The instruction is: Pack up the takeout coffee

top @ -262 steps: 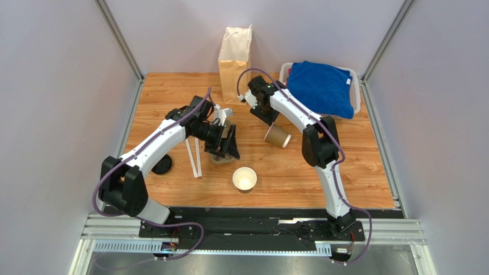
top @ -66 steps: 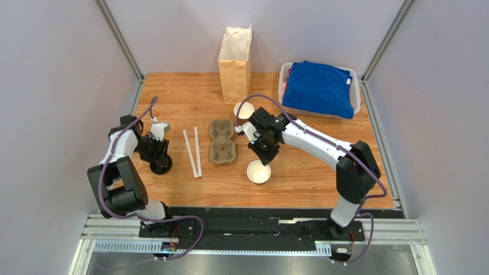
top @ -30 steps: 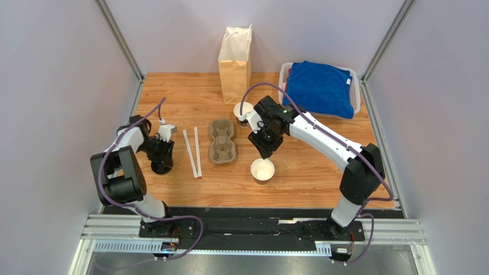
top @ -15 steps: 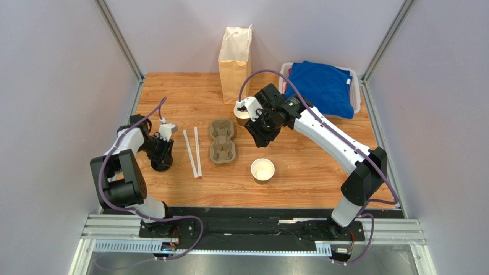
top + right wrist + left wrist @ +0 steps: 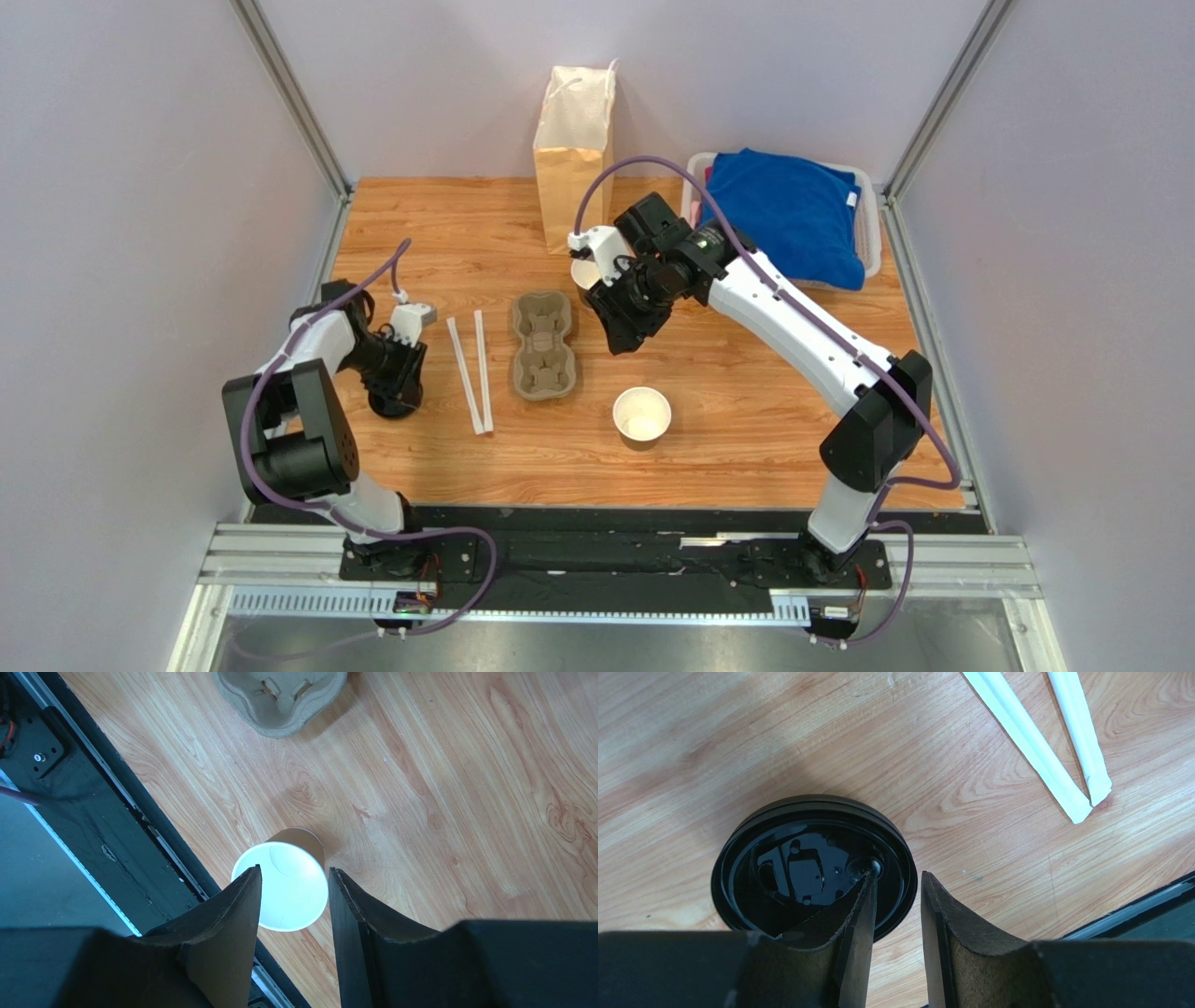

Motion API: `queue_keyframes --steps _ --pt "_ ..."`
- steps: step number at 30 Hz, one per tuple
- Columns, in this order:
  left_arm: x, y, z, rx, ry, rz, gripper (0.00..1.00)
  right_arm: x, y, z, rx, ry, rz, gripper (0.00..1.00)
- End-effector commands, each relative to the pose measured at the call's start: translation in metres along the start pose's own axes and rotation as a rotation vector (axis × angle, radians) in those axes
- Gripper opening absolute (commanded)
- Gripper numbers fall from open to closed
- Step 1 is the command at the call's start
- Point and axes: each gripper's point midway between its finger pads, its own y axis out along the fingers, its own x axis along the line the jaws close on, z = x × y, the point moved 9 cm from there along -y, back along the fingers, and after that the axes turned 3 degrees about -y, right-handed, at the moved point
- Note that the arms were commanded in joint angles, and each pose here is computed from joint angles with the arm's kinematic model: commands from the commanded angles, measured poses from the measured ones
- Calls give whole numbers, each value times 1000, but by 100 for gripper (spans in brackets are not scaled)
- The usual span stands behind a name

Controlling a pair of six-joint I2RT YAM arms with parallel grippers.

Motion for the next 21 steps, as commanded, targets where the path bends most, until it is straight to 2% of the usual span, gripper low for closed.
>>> queue_keyframes --steps 1,5,6,9,12,16,21 --pt "3 7 -4 -9 5 15 37 6 -6 -15 -60 22 -43 45" --pt "4 11 -2 0 6 22 27 8 -3 -19 -71 30 -65 45" --pt "4 11 -3 -6 2 23 18 9 -2 -20 -76 35 -73 44" --pt "-1 2 -6 -32 4 33 5 14 3 -26 -99 39 -108 44" --pt "-6 -10 -10 -52 5 33 0 22 11 -34 -125 51 -154 44" --pt "-17 -26 -14 -117 19 40 0 36 31 -50 -154 45 -226 44" --pt "-33 -42 -18 -215 19 109 0 51 67 -81 -206 154 -336 42"
